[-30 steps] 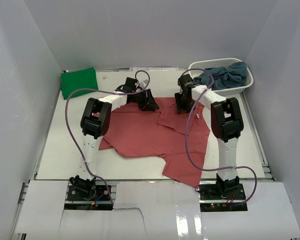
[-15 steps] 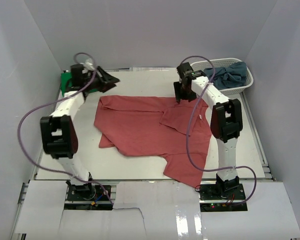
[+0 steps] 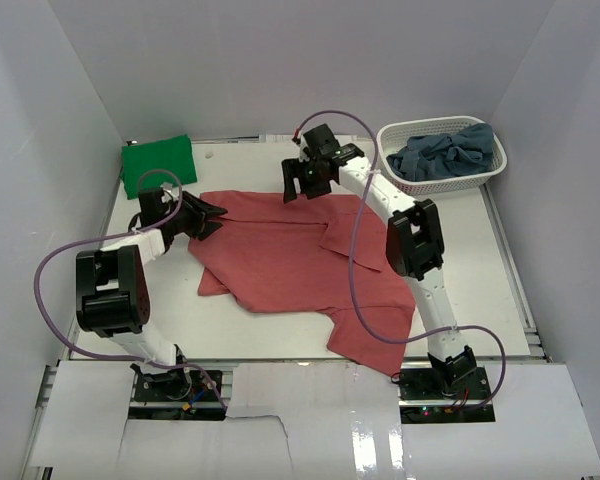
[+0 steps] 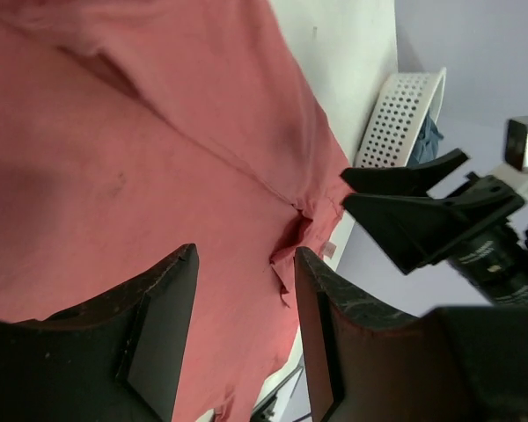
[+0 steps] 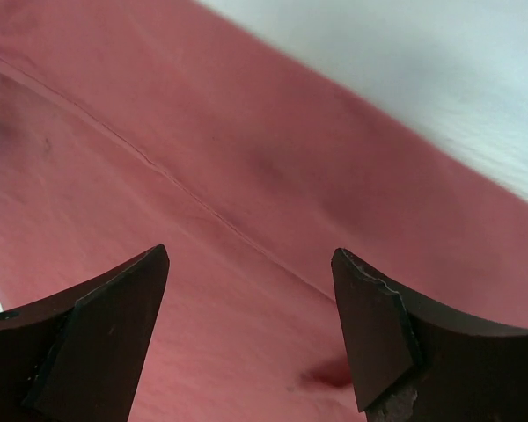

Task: Fold and stack the t-shirts
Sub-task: Fold the flattened tshirt in 1/3 of the way

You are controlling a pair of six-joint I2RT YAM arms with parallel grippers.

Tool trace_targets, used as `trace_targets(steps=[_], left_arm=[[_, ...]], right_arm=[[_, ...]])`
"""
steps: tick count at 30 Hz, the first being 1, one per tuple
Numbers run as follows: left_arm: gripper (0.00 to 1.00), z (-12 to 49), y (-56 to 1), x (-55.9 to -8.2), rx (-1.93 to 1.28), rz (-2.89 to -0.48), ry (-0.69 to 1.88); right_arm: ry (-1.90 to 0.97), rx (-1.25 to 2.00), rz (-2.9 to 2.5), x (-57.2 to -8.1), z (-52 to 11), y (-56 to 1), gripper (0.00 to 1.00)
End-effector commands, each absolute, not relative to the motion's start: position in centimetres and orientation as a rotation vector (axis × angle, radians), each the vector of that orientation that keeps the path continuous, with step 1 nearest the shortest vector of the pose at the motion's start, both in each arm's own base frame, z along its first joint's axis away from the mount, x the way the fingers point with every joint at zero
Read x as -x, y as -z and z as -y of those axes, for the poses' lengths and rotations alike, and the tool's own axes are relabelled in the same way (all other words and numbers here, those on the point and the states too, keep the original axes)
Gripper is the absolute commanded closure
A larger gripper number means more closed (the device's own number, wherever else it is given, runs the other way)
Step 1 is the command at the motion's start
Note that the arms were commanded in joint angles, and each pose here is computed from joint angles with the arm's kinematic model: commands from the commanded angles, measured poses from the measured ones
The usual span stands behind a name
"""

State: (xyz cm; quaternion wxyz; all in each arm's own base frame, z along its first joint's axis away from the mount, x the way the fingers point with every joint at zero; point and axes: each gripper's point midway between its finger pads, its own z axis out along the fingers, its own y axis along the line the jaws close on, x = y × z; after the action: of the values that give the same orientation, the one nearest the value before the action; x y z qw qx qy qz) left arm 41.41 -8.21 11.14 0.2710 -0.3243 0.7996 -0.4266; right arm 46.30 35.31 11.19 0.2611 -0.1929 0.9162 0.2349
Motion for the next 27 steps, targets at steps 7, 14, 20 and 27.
trace_targets(steps=[7, 14, 20, 27], left_arm=[[0.4, 6.4, -16.6, -42.5, 0.888, -1.912, 1.093], [0.4, 6.5, -15.9, -42.9, 0.918, -1.884, 1.127], [0.4, 6.2, -14.2, -42.7, 0.965, -1.879, 1.12], [0.4, 6.0, -13.1, -42.4, 0.976, -1.888, 1.091]], right_arm=[[-0.9, 0.6, -2.395, -45.4, -41.2, -9.8, 0.18], [-0.904, 0.607, -2.433, -44.8, -41.2, -7.4, 0.18], [-0.79, 0.642, -2.47, -44.3, -40.6, -5.6, 0.18], [-0.678, 0.672, -2.405, -44.7, -40.0, -7.5, 0.17]])
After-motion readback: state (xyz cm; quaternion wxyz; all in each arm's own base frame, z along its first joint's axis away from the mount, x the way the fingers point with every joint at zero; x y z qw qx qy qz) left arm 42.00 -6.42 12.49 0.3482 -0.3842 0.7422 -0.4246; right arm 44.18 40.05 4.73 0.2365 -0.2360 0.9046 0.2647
